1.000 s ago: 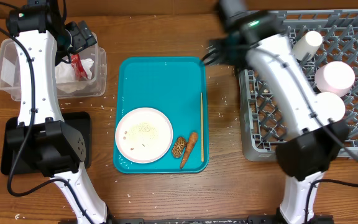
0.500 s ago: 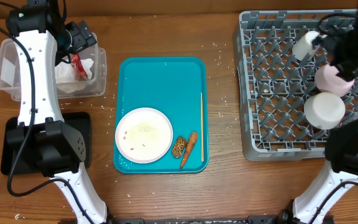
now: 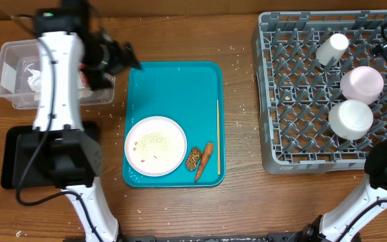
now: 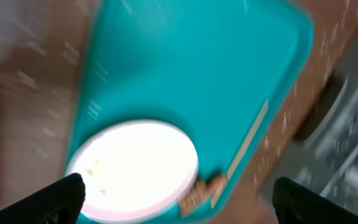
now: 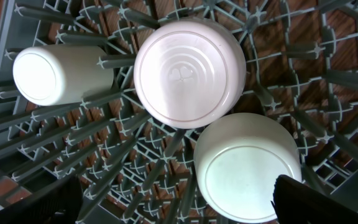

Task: Sort waste into correct bins and load items into the dishwasher
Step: 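Swing left gripper to the white plate and grasp its rim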

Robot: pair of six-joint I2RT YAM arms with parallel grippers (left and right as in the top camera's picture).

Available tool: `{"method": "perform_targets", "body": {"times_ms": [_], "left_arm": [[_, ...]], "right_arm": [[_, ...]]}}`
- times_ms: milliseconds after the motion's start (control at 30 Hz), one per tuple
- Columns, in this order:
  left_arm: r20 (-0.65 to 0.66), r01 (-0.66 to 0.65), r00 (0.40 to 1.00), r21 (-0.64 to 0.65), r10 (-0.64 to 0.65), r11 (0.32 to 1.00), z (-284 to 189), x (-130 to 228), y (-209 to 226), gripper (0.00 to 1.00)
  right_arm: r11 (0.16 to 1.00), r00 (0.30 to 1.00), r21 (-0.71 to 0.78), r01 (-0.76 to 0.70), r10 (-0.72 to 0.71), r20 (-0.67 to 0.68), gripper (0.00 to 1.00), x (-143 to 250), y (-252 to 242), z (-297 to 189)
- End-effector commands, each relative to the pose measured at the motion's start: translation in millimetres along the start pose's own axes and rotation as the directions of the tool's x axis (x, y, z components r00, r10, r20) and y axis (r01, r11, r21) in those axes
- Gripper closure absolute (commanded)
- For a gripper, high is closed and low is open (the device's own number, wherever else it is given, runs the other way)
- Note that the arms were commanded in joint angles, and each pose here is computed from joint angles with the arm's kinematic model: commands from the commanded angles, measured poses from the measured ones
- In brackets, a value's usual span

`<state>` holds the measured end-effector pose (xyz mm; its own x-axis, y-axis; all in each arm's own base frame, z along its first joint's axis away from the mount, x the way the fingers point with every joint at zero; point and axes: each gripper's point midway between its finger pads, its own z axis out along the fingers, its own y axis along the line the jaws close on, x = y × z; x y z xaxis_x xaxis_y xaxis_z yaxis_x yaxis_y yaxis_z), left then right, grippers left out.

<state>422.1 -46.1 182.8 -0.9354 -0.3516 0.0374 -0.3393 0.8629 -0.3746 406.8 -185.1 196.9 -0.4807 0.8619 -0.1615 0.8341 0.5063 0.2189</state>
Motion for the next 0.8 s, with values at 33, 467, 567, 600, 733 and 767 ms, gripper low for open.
{"method": "perform_targets", "body": {"times_ms": [33, 467, 567, 600, 733, 767], "left_arm": [[-0.183, -0.17, 0.967, 0.049, 0.176, 0.984, 37, 67, -57, 0.05], [-0.007, 0.119, 0.991, -0.397, -0.132, 0.91, 124, 129, -65, 0.0], [0.115, 0.246, 0.969, -0.462, -0.217, 0.852, 131, 120, -43, 0.0], [0.141, 0.27, 0.963, -0.471, -0.23, 0.84, 132, 116, -37, 0.0], [0.164, 0.293, 0.956, -0.458, -0.245, 0.839, 142, 107, -29, 0.0], [0.169, 0.295, 0.955, -0.448, -0.244, 0.844, 146, 105, -29, 0.0]], "right_arm": [[1.0, 0.999, -0.029, -0.001, 0.002, 0.033, 0.0, -3, 5, -15], [1.0, 0.999, -0.029, -0.001, 0.002, 0.033, 0.0, -3, 5, -15], [1.0, 0.999, -0.029, -0.001, 0.002, 0.033, 0.0, -3, 5, -15], [1.0, 0.999, -0.029, -0.001, 0.002, 0.033, 0.0, -3, 5, -15], [1.0, 0.999, -0.029, -0.001, 0.002, 0.033, 0.0, -3, 5, -15], [1.0, 0.999, -0.029, -0.001, 0.002, 0.033, 0.0, -3, 5, -15]]}}
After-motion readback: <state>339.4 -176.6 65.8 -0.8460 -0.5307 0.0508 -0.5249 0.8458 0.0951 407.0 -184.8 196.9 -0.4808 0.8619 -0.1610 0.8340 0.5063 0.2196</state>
